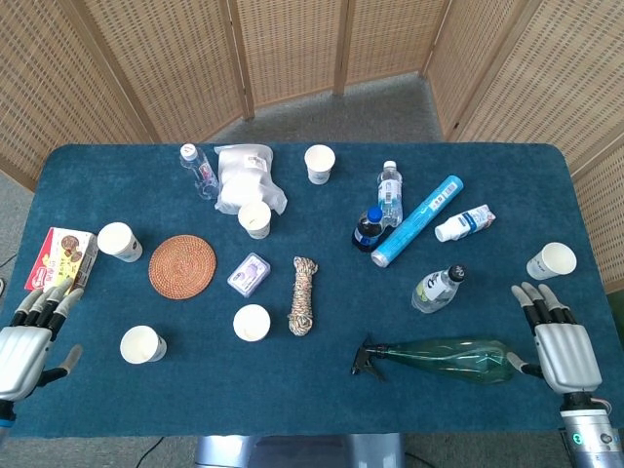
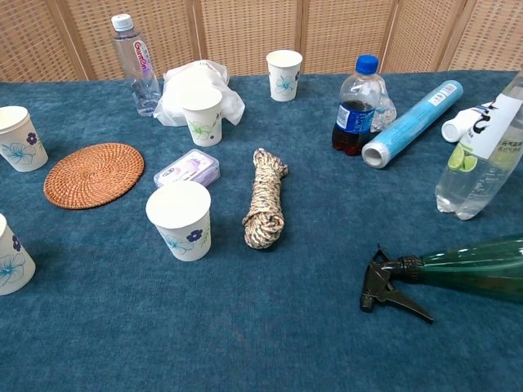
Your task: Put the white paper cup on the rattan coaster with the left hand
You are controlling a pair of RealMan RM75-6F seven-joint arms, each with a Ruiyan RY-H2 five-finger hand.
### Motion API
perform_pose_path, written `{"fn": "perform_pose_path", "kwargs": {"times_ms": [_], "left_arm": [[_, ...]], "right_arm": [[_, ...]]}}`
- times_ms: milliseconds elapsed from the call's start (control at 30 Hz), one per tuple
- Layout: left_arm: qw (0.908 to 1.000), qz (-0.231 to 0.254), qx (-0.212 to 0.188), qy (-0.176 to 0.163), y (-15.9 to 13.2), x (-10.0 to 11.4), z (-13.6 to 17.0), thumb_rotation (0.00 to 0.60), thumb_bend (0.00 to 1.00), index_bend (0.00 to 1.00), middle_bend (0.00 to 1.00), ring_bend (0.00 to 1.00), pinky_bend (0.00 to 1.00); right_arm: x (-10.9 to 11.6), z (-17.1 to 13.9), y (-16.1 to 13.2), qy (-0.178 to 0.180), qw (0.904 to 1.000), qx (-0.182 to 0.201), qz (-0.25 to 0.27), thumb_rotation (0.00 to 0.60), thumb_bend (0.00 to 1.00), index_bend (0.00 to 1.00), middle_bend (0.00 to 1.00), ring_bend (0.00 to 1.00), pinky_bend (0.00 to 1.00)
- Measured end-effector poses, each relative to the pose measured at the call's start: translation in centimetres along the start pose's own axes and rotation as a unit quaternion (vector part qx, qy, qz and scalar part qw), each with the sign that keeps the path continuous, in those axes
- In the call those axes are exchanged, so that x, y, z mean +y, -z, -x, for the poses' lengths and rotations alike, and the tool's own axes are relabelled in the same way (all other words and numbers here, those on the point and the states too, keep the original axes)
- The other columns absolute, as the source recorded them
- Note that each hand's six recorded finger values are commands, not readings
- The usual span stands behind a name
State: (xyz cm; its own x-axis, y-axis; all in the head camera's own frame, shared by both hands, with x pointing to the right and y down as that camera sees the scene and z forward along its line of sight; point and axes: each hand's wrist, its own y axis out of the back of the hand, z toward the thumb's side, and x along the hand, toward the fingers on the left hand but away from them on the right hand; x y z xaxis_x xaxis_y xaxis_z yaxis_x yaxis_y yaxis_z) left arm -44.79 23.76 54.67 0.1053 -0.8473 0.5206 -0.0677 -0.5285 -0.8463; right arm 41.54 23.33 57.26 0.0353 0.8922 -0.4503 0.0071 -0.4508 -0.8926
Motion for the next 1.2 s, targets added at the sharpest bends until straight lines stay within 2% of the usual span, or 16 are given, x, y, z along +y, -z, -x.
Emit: {"fn": "perform_pose_path", "kwargs": {"times_ms": [200, 367, 700, 1200], "left_arm": [[1.0000, 0.002, -0.002, -0.003, -0.3, 0.2, 0.2, 0.600, 0.45, 0.00, 0.00, 0.00, 0.00], [1.0000, 0.001, -0.002, 0.006, -0.3, 0.1, 0.5, 0.600, 0.44, 0.00, 0.00, 0.00, 0.00], [0.9989, -0.020, 0.011, 0.041, 0.1, -0.5, 0.6, 0.600, 0.27, 0.00, 0.00, 0.00, 0.00], [0.9962, -0.030, -0.011, 0.081, -1.8, -3.1, -0.6, 0.600, 0.22, 0.00, 0.00, 0.00, 0.00]], "right_arm": [[-0.3, -0.2, -0.1, -0.006, 1.0000, 0.003, -0.002, 0.600, 0.00, 0.08, 0.01, 0.05, 0.24], [-0.2, -0.2, -0.2, -0.003, 1.0000, 0.004, -0.002, 0.600, 0.00, 0.08, 0.01, 0.05, 0.24], [-0.2, -0.2, 0.0, -0.004, 1.0000, 0.003, -0.001, 0.600, 0.00, 0.08, 0.01, 0.05, 0.24], [0.3, -0.2, 0.2, 0.003, 1.0000, -0.003, 0.006, 0.600, 0.00, 0.08, 0.01, 0.05, 0.24]]}}
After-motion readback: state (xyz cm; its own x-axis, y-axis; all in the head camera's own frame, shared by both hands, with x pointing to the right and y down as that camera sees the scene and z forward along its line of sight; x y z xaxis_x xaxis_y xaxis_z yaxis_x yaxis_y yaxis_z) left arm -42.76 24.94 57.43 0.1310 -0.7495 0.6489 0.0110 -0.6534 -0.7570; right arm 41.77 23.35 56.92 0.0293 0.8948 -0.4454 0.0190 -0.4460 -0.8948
